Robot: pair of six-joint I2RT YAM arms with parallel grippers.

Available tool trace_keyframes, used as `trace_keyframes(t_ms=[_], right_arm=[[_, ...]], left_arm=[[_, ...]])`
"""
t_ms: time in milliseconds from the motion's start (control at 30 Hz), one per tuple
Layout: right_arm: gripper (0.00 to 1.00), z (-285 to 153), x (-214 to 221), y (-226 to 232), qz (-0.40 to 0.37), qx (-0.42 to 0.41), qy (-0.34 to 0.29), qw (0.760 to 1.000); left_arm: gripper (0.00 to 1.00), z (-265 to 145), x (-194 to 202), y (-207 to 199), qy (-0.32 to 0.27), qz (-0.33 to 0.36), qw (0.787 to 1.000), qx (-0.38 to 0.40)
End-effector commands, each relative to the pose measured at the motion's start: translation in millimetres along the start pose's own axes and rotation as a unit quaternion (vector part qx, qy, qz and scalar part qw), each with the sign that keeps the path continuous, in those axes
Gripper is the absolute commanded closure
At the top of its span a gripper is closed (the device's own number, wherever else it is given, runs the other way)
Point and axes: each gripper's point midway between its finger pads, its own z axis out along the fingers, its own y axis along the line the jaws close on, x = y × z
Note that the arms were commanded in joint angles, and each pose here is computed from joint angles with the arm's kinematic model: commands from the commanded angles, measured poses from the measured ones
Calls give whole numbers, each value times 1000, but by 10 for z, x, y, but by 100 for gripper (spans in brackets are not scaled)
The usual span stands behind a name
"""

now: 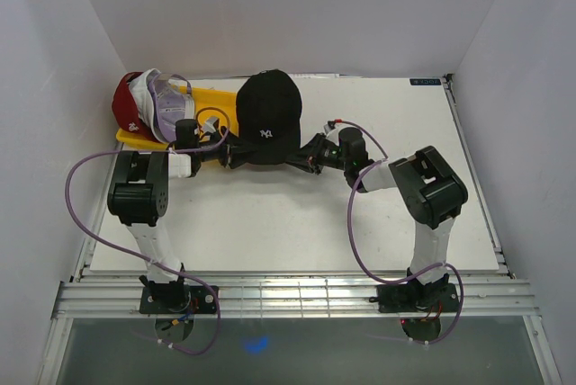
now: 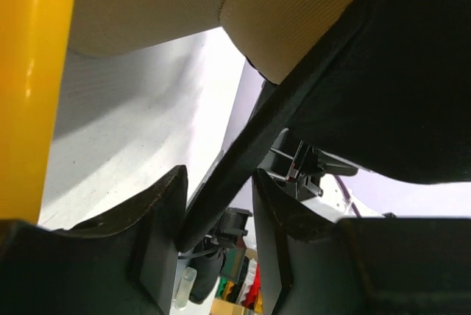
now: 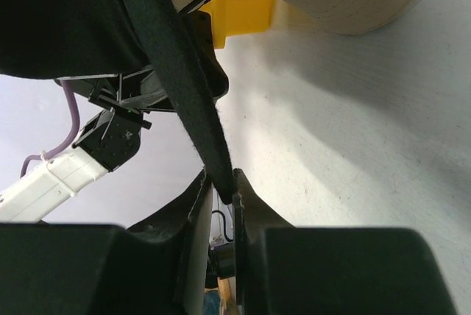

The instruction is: Stack the hats

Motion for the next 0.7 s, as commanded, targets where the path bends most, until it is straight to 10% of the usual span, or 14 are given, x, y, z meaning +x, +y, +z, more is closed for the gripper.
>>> trace_keyframes(t_ms=[0,667], right_arm=[[92,36,-46,-278,11,39,-7,999],[92,218,-171,-386,23,54,-14,998]], left_arm=[[50,-154,-118,-229,-41,40,998,-15],[43,-502,-28,-326,-85,122,981,-128]])
